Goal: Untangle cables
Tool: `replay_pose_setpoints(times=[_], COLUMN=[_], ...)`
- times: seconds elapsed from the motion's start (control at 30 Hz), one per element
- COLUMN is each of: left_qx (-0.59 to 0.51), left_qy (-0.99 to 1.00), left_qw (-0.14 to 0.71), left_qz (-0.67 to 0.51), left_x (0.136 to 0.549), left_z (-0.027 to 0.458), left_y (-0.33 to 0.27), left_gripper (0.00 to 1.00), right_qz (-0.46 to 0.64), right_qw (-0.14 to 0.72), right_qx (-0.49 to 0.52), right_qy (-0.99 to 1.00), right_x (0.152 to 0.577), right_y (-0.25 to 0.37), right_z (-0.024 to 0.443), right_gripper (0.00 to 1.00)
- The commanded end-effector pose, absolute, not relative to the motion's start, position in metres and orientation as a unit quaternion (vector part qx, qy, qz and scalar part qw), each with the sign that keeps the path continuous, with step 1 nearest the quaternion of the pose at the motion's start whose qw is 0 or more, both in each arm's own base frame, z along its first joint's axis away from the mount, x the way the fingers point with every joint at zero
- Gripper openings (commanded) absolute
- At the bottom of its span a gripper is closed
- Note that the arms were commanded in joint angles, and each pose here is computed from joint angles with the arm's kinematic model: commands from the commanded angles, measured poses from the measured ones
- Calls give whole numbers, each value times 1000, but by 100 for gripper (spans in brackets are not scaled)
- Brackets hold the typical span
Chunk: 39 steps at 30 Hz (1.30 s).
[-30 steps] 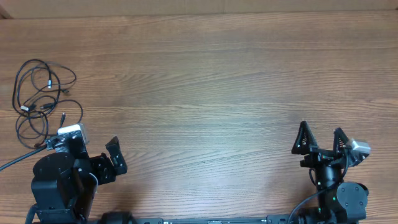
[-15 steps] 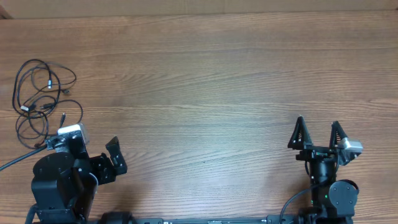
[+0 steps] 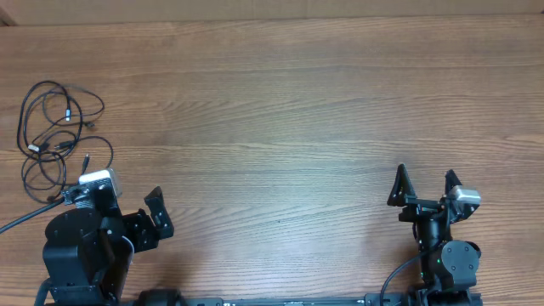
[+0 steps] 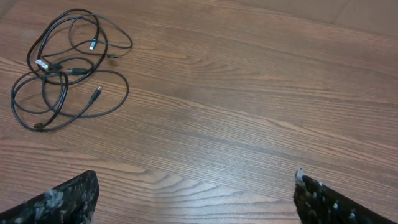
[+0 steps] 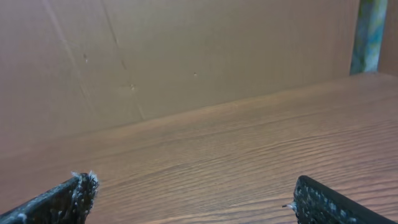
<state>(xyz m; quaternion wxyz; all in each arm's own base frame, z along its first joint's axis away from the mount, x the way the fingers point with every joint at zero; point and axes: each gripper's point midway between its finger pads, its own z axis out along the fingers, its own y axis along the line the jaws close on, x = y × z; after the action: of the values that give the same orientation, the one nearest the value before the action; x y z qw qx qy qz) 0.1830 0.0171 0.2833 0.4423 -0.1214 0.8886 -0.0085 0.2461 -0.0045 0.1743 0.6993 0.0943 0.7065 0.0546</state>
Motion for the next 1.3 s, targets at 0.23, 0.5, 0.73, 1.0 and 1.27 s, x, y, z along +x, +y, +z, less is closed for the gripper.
replay_pose_setpoints(times=[0.23, 0.5, 0.73, 1.0, 1.27], left_qx=[-129, -129, -129, -129, -129], left_qy=[887, 887, 887, 887, 887], left_qw=[442, 442, 442, 442, 442], left_qz=[-13, -13, -13, -13, -13], left_x=[183, 183, 183, 183, 183], left_z=[283, 283, 283, 283, 283], left_y=[17, 17, 17, 17, 17], left_gripper=[100, 100, 100, 100, 100], right_qz=[26, 19, 19, 19, 19], right_qw=[702, 702, 702, 702, 703], right_qx=[61, 55, 55, 55, 55], right_qy=[709, 709, 709, 709, 709], right_x=[246, 246, 246, 246, 246], right_y=[-4, -4, -4, -4, -4], right_z=[172, 172, 172, 172, 172], right_gripper=[100, 100, 100, 100, 100])
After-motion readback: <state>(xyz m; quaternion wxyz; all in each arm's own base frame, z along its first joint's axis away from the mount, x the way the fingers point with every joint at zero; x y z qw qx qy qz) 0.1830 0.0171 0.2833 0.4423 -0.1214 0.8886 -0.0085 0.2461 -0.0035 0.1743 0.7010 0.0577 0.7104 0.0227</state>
